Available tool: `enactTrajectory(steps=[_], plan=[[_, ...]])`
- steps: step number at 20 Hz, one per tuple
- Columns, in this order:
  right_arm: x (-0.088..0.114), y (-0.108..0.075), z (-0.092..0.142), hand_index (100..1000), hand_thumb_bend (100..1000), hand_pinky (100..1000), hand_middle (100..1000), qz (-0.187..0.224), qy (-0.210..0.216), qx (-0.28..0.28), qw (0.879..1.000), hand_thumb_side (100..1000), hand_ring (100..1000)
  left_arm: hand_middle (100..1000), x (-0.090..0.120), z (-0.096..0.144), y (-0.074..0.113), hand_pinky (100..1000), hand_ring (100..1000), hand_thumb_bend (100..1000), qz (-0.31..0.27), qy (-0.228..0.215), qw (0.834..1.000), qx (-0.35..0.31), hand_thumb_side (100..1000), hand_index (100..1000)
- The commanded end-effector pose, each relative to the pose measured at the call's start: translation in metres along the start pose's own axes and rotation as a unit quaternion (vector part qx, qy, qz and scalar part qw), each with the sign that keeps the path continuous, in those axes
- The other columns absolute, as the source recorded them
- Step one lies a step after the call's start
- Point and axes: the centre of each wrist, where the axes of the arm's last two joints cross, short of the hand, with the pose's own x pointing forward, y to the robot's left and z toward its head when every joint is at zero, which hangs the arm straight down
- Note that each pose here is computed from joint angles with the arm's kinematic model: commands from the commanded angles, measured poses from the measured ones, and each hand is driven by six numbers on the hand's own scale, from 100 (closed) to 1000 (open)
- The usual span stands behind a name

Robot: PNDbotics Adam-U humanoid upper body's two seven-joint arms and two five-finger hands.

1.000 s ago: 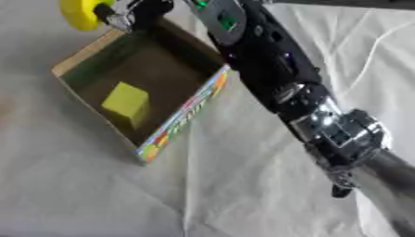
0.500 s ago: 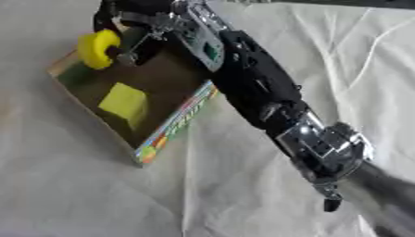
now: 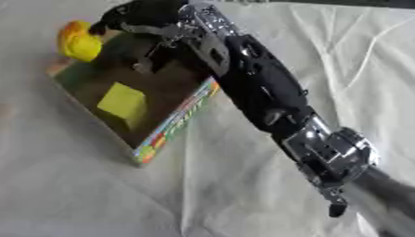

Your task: Pick up objects on the table and place them in the box.

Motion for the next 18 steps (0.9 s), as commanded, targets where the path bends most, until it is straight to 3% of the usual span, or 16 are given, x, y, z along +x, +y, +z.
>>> enactTrajectory(steps=[1,6,9,12,15,16,18], plan=[[-0.003,-0.020,0.008,932,100,933,817,0.014,0.007,-0.017,1.000,127,940,756,0.004,-0.005,0.001,811,758,100,0.000,-0.009,1.000,-0.005,373,839],[-0.005,-0.026,0.016,935,100,932,815,0.011,0.017,-0.031,0.999,113,934,756,0.004,-0.005,0.002,810,758,100,-0.001,-0.007,1.000,-0.005,372,839],[-0.008,-0.043,0.031,933,100,927,804,0.005,0.026,-0.070,0.997,100,924,757,0.004,-0.004,0.003,810,758,100,-0.005,-0.004,1.000,-0.007,373,839],[-0.009,-0.074,0.069,922,100,911,775,-0.006,0.034,-0.141,0.989,100,901,756,0.004,-0.002,0.007,809,757,100,-0.016,0.001,1.000,-0.008,380,838],[0.000,-0.103,0.120,900,100,895,738,-0.033,0.038,-0.220,0.974,100,870,757,0.005,0.000,0.013,809,755,100,-0.034,0.010,0.999,-0.014,387,837],[0.005,-0.111,0.142,895,100,893,729,-0.051,0.036,-0.247,0.967,124,862,757,0.005,0.001,0.017,809,754,100,-0.044,0.015,0.999,-0.021,389,837],[0.018,-0.122,0.179,892,100,893,715,-0.084,0.031,-0.290,0.953,280,851,758,0.007,0.001,0.024,810,753,100,-0.069,0.024,0.997,-0.035,388,836]])
